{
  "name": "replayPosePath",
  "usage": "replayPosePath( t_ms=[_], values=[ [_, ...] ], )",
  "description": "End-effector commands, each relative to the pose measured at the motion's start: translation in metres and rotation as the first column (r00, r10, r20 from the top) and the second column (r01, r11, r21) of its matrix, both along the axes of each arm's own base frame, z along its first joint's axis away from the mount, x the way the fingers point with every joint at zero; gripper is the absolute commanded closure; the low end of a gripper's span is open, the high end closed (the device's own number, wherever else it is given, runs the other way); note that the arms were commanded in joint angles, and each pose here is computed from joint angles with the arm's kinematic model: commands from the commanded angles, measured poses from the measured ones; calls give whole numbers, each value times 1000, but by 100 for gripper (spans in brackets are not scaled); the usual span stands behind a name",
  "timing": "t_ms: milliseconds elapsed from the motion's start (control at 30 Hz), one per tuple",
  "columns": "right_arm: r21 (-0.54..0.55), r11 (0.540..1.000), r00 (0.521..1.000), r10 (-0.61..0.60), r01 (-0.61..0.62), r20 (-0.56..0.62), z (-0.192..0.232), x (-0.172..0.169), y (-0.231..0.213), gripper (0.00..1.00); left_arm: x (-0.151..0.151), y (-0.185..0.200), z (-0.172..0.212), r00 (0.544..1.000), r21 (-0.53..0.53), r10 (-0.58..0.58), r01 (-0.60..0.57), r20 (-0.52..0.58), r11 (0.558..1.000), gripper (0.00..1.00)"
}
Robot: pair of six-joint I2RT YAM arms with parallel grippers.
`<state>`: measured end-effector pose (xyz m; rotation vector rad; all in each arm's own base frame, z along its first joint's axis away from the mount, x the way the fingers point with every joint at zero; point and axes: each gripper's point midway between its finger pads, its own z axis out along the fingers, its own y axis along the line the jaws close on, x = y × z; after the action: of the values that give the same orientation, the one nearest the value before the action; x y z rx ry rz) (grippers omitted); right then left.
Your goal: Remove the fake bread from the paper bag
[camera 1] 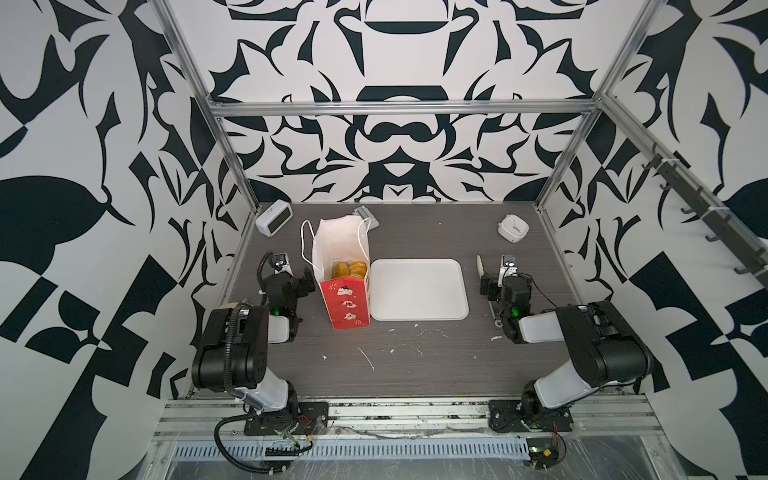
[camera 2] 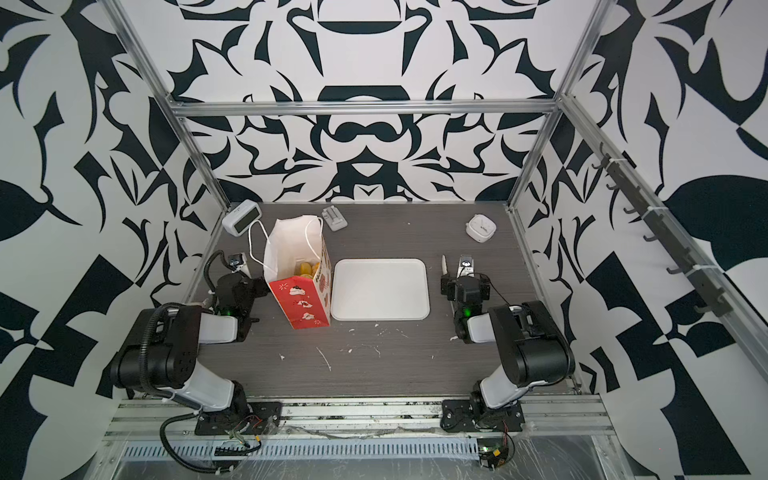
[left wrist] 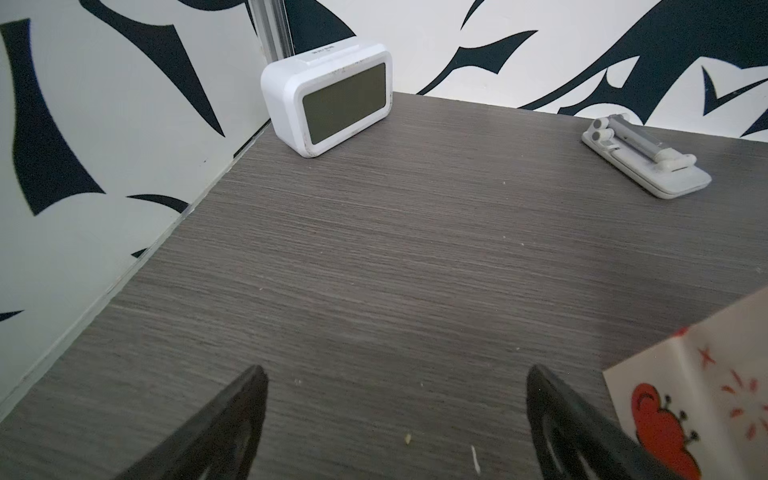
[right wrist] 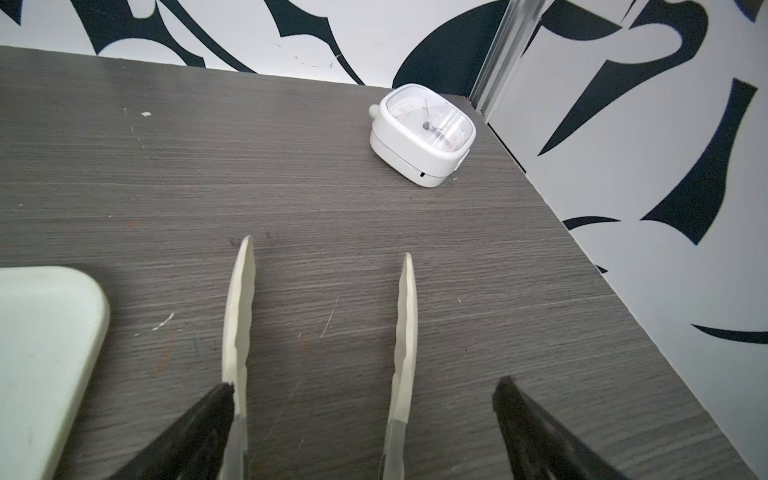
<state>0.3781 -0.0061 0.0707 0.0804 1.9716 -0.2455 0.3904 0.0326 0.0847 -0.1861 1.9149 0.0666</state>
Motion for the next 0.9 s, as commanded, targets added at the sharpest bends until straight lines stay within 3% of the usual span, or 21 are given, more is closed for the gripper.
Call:
replayPosePath(
  t_ms=[0, 867],
  values=[
    [6, 1000, 999, 5, -5, 50, 13, 5, 2, 0, 3, 1, 6, 1000, -5, 1, -1, 17, 1000, 1],
    [7, 1000, 999, 7, -7, 51, 13, 5, 2, 0, 4, 0, 5, 1000, -2, -6, 6, 13, 1000, 1]
  ],
)
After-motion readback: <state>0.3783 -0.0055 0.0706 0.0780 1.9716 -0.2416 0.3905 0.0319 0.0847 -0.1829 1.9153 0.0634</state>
